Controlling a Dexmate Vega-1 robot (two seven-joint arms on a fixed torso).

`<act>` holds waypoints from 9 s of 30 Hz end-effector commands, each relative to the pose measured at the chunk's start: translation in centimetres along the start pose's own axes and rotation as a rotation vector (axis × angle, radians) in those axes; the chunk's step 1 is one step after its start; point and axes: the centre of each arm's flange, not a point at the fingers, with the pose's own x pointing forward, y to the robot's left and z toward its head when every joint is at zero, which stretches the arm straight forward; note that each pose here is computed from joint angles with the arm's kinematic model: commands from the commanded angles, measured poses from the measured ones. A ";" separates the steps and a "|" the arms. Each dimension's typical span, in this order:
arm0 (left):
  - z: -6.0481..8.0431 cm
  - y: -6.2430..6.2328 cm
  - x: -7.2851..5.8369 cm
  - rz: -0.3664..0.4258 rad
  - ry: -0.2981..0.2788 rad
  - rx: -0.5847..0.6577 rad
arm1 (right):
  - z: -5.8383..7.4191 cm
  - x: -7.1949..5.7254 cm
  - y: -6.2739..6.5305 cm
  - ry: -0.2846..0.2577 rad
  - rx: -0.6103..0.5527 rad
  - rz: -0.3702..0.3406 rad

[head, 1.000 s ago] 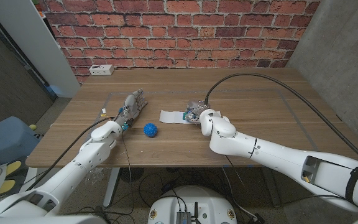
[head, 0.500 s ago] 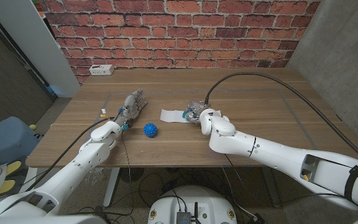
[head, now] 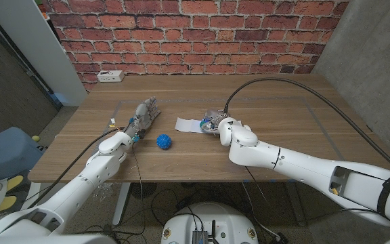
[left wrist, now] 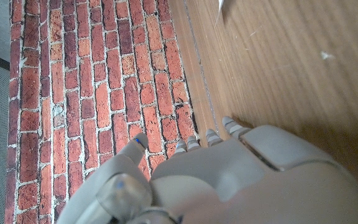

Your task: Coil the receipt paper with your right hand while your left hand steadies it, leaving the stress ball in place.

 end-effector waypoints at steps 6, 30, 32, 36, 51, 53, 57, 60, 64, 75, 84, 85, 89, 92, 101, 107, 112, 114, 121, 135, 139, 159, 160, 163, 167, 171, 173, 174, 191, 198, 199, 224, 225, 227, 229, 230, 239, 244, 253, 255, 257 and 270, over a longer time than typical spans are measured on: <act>0.4 0.0 0.2 0.000 0.014 0.148 | -1.7 -2.4 -1.0 0.033 0.101 -0.112; 2.9 -3.8 -1.3 0.058 0.047 0.917 | -4.8 -5.0 0.5 0.254 0.232 -0.266; 3.1 -4.0 -1.4 0.055 0.053 0.966 | -4.9 -5.2 0.7 0.272 0.236 -0.278; 3.5 -4.6 -1.6 0.045 0.063 1.067 | -5.0 -5.5 1.2 0.328 0.251 -0.303; 3.7 -6.5 -1.5 -0.014 0.101 1.254 | -5.6 -6.6 2.8 0.513 0.319 -0.367; 3.7 -6.6 -1.5 -0.020 0.102 1.260 | -5.7 -6.7 2.9 0.531 0.320 -0.379; 3.7 -6.8 -1.4 -0.029 0.108 1.267 | -5.8 -6.8 3.0 0.568 0.312 -0.397; 3.6 -6.9 -1.4 -0.034 0.107 1.269 | -6.1 -6.8 3.0 0.587 0.309 -0.393; 3.7 -7.0 -1.3 -0.037 0.105 1.267 | -6.4 -6.6 3.0 0.634 0.309 -0.341; 3.6 -6.9 -1.3 -0.031 0.115 1.268 | -6.9 -5.1 2.8 0.689 0.288 -0.237; 3.7 -6.8 -1.2 -0.030 0.120 1.264 | -7.0 -4.4 2.5 0.679 0.298 -0.251; 3.7 -6.7 -1.2 -0.028 0.118 1.265 | -7.0 -4.4 2.4 0.671 0.299 -0.247; 3.8 -6.7 -1.1 -0.022 0.117 1.266 | -7.0 -4.1 2.3 0.616 0.300 -0.213; 3.8 -6.6 -1.0 -0.021 0.121 1.265 | -7.1 -4.0 2.3 0.547 0.324 -0.185; 3.7 -6.5 -0.6 -0.025 0.135 1.263 | -7.3 -3.8 2.3 0.365 0.354 -0.191; 3.8 -6.4 -0.5 -0.027 0.138 1.261 | -7.1 -3.5 2.1 0.332 0.367 -0.223; 3.8 -6.4 -0.5 -0.029 0.140 1.266 | -6.8 -3.2 2.0 0.318 0.364 -0.269; 3.8 -6.4 -0.5 -0.031 0.139 1.265 | -6.7 -3.2 1.9 0.301 0.365 -0.291; 3.9 -6.0 -0.7 -0.029 0.137 1.256 | -6.3 -3.1 1.5 0.252 0.369 -0.398; 4.0 -5.7 -0.8 -0.032 0.109 1.246 | -7.0 -3.8 -1.1 0.248 0.220 -0.527; 4.1 -5.9 -0.7 -0.034 0.085 1.256 | -7.5 -3.9 -2.0 0.265 0.174 -0.554; 2.9 -7.6 0.4 -0.128 0.248 1.452 | -6.8 -2.5 -4.5 0.190 0.013 -0.505; 2.9 -7.8 0.5 -0.135 0.247 1.456 | -6.7 -2.5 -4.7 0.189 0.009 -0.503; 2.6 -8.2 0.8 -0.164 0.248 1.457 | -6.3 -2.4 -5.0 0.173 -0.009 -0.500; 2.2 -8.7 1.0 -0.192 0.245 1.466 | -5.8 -2.3 -5.3 0.163 -0.028 -0.505; 1.9 -9.0 1.2 -0.202 0.243 1.472 | -5.4 -2.2 -5.6 0.147 -0.041 -0.507; 1.9 -9.0 1.2 -0.204 0.245 1.482 | -5.2 -2.2 -5.7 0.141 -0.044 -0.509; 1.9 -9.0 1.2 -0.204 0.240 1.480 | -5.1 -2.1 -5.7 0.137 -0.047 -0.509; 2.1 -9.3 1.8 -0.231 0.273 1.536 | -2.8 -1.1 -7.2 0.088 -0.064 -0.463; 2.1 -9.2 1.8 -0.221 0.279 1.530 | -1.7 -0.9 -7.4 0.064 0.032 -0.430; 2.2 -9.1 1.8 -0.219 0.279 1.528 | -1.6 -0.8 -7.4 0.065 0.062 -0.430; 2.2 -8.5 1.6 -0.195 0.290 1.502 | -1.5 1.6 -5.5 -0.193 0.675 -0.277; 2.2 -8.5 1.6 -0.195 0.290 1.503 | -1.4 1.7 -5.4 -0.196 0.687 -0.273; 2.2 -8.5 1.6 -0.194 0.286 1.501 | -1.3 1.9 -5.2 -0.204 0.727 -0.261; 2.2 -8.5 1.6 -0.193 0.288 1.499 | -1.2 2.1 -5.0 -0.189 0.762 -0.266; 2.1 -8.4 1.5 -0.192 0.287 1.496 | -1.1 2.1 -4.8 -0.173 0.784 -0.271; 2.0 -8.1 1.5 -0.190 0.290 1.490 | -0.9 2.7 -3.9 -0.107 0.906 -0.261; 2.0 -8.1 1.5 -0.189 0.291 1.491 | -0.7 2.9 -3.5 -0.104 0.931 -0.239; 2.0 -8.2 1.5 -0.185 0.291 1.488 | -0.4 3.6 -2.5 -0.116 0.996 -0.186; 2.0 -8.2 1.5 -0.185 0.291 1.488 | -0.3 3.8 -2.3 -0.119 1.003 -0.169; 2.0 -8.2 1.5 -0.184 0.292 1.489 | -0.2 4.0 -2.1 -0.124 1.012 -0.166; 2.0 -8.1 1.8 -0.192 0.288 1.487 | 0.9 4.9 -1.1 -0.181 0.969 -0.200</act>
